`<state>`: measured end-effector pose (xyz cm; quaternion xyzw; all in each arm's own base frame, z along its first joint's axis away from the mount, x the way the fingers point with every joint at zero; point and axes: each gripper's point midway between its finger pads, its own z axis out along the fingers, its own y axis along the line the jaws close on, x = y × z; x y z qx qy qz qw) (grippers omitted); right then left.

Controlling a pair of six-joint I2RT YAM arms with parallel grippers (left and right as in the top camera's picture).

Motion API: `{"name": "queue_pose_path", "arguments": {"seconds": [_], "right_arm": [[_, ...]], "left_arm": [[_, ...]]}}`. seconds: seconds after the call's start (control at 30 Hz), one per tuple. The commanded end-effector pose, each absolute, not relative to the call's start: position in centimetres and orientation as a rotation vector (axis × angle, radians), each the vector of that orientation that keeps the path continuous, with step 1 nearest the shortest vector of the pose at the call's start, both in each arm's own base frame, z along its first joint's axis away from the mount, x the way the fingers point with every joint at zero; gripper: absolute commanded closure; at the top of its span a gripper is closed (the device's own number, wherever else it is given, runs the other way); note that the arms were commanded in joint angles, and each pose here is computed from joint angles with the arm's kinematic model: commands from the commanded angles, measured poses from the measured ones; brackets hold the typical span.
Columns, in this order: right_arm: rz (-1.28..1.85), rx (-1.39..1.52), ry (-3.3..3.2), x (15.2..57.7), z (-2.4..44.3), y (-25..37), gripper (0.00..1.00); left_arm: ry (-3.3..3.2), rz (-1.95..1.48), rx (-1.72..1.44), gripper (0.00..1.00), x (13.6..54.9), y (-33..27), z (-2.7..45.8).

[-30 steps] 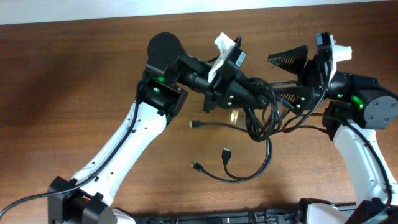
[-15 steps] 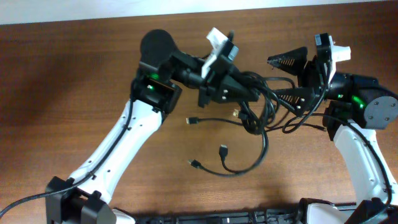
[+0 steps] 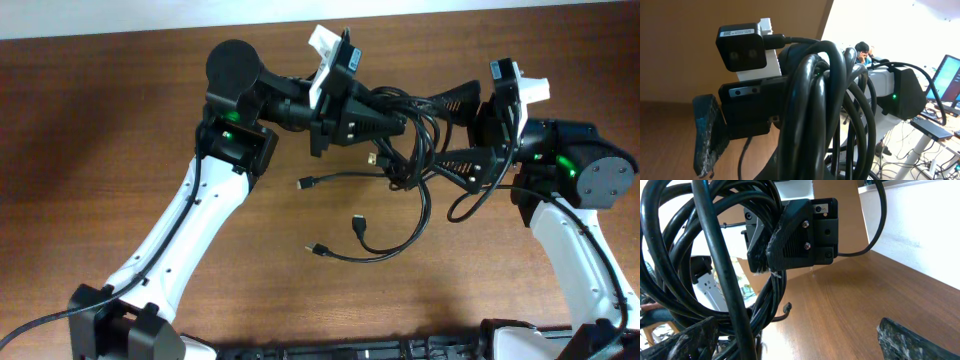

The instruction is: Untangle cables

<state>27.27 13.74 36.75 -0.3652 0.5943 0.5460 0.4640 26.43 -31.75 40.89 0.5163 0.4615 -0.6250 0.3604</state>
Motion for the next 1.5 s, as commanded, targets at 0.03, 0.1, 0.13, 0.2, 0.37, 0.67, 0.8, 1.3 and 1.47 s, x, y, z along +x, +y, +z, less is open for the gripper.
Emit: {"name": "queue_pose_path", "arguments": {"seconds": [0.03, 0.1, 0.13, 0.2, 0.37, 0.67, 0.8, 1.3, 1.47], "right_arm": [[1.348, -0.882, 1.449, 27.4, 37.2, 13.9, 0.02], [1.348, -0.882, 1.45, 27.4, 37.2, 13.9, 0.01], [1.348, -0.882, 1.45, 27.4, 37.2, 13.9, 0.01], [1.348, -0.882, 1.449, 27.4, 37.2, 13.9, 0.01], [1.347, -0.874, 1.445, 27.5, 37.3, 13.9, 0.02], [1.344, -0.831, 1.424, 28.0, 37.9, 13.7, 0.02], [1.343, -0.818, 1.417, 28.1, 38.1, 13.7, 0.01], [1.391, -0.673, 1.446, 30.3, 37.8, 13.1, 0.01], [1.43, -0.545, 1.489, 32.0, 37.4, 12.7, 0.01]], "left_arm": [[1.196, -1.582, 1.277, 1.0, 27.1, -32.1, 41.6], [1.198, -1.576, 1.266, 1.0, 27.2, -32.2, 41.7], [1.201, -1.573, 1.258, 1.0, 27.4, -32.2, 41.7], [1.22, -1.566, 1.226, 1.0, 27.9, -32.3, 41.7], [1.297, -1.564, 1.146, 1.0, 29.1, -32.6, 41.3], [1.286, -1.577, 1.172, 1.0, 28.1, -33.7, 41.1], [1.275, -1.596, 1.197, 1.0, 27.2, -34.3, 41.0], [1.104, -1.697, 1.497, 1.0, 22.4, -32.9, 40.7], [1.026, -1.712, 1.58, 1.0, 20.5, -33.3, 40.8]]}}
